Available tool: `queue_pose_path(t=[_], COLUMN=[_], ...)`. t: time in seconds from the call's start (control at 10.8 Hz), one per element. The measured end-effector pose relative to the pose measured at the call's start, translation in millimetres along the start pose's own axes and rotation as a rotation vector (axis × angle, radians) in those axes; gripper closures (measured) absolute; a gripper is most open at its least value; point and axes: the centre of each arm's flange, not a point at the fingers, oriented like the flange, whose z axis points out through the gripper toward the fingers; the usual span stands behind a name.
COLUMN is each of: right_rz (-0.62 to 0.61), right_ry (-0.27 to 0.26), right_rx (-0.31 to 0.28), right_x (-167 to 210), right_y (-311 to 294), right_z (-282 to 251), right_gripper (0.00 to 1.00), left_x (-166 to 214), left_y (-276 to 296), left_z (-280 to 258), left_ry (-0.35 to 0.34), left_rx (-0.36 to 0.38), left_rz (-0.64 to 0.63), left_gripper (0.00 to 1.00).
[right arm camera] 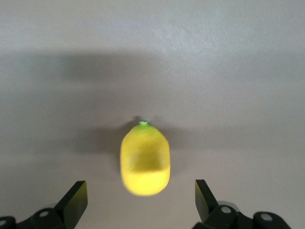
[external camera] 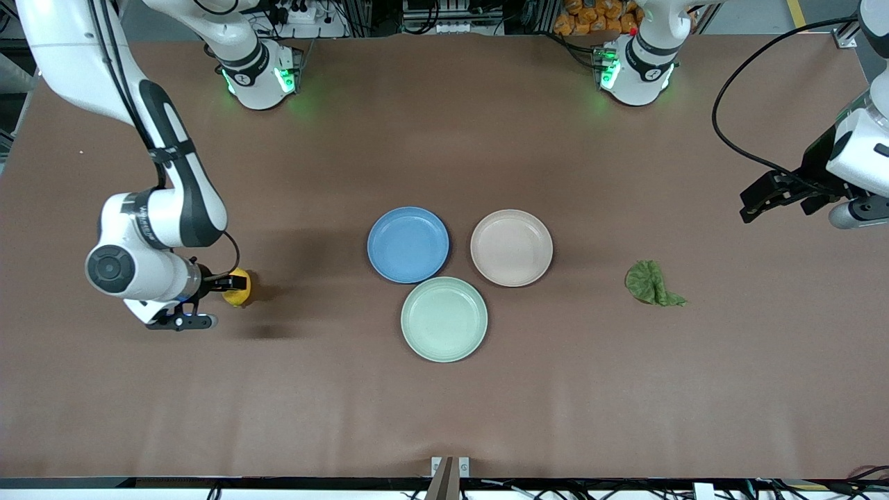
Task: Pick lemon and lettuce from blue and beige plates
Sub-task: 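Open the right gripper and draw it back from the lemon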
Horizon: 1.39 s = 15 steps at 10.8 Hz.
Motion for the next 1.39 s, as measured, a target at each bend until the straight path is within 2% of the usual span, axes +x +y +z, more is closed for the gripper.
queue_pose_path(t=[0.19,0.37,0.65,1.39], right_rz=[-0.021,-0.041,-0.041,-0.041], right_ry=[-0.050,-0.059,-0.015,0.078], right_rx=[-0.002,0.000,-0.002,-0.007], right_x=[-1.0,-3.8,-19.3,-85.8], right_y=[-13.7,-25.9,-25.8,-8.3], right_z=[-39.7,-85.2,-137.7,-227.8], right_gripper=[0.00,0.00,0.00,0.00], left_x=[-2.3,-4.3,-9.0,-7.7], left_y=[-1.5,-2.2,-3.8,-4.4], left_z=[0.7,-0.3,-8.1,-4.5], left_ry=[-0.023,-0.040,-0.077,-0.089], left_rx=[0.006,0.010,0.016,0.018], left_rz=[-0.002,-0.002,-0.003,-0.005], left_gripper=[0.00,0.00,0.00,0.00])
